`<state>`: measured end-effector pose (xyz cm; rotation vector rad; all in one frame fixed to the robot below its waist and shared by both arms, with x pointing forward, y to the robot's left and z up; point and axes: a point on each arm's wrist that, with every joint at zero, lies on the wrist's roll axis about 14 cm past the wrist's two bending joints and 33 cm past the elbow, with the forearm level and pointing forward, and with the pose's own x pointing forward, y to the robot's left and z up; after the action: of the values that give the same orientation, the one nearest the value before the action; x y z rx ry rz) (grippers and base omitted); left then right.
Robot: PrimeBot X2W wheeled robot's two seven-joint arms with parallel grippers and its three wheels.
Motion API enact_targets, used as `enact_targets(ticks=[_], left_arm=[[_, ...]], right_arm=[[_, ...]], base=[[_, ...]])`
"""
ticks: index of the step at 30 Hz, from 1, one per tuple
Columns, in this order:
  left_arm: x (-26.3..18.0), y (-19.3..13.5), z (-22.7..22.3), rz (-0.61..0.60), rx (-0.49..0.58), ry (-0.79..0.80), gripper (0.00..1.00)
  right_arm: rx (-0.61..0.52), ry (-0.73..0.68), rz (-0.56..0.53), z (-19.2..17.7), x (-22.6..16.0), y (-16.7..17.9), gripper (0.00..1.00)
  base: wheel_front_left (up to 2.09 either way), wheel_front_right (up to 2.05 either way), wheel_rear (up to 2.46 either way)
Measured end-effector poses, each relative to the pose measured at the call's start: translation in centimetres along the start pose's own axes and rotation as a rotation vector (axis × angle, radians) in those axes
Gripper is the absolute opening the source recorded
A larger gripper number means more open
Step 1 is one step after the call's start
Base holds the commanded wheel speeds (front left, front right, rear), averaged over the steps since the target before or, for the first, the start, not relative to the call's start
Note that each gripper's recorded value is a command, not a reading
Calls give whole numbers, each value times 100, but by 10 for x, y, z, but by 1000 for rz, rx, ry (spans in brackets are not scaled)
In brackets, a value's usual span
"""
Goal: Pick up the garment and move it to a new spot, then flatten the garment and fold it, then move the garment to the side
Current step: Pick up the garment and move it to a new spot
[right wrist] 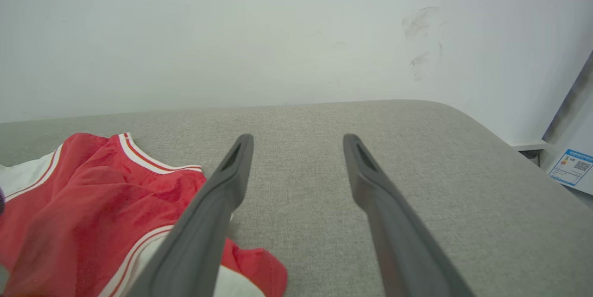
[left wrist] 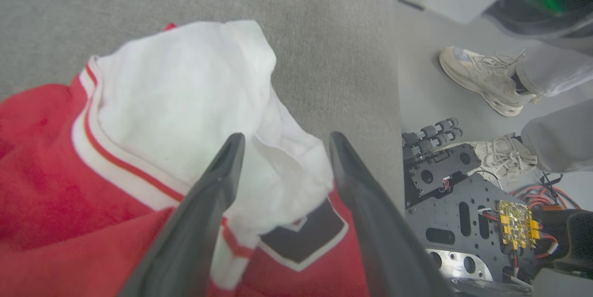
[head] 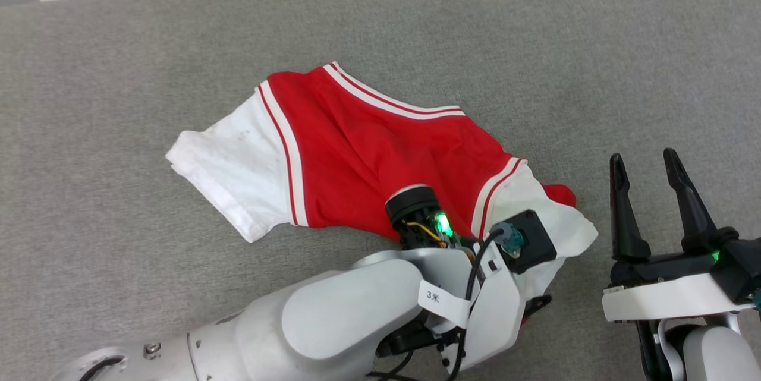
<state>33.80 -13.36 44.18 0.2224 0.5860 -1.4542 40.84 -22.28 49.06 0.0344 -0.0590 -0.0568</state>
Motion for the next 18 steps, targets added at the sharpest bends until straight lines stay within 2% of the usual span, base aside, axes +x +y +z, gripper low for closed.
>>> enact_targets(ticks=[5,8,10,11,18], left_arm=[[-17,8,33,63,36,-167,100],[-35,25,49,143,61,-266,100],[-54,45,61,229,71,-351,100],[-85,70,77,376,93,-480,100],[-153,107,71,708,107,-619,100]], right_arm=[[-4,-9,15,5,-7,5,100],[-4,-23,36,10,-7,12,100],[-4,-38,49,14,-6,16,100],[0,-49,69,19,-7,23,100],[7,-67,108,24,-9,37,100]], base=[[0,0,0],[0,0,0],[0,0,0],[0,0,0],[0,0,0]])
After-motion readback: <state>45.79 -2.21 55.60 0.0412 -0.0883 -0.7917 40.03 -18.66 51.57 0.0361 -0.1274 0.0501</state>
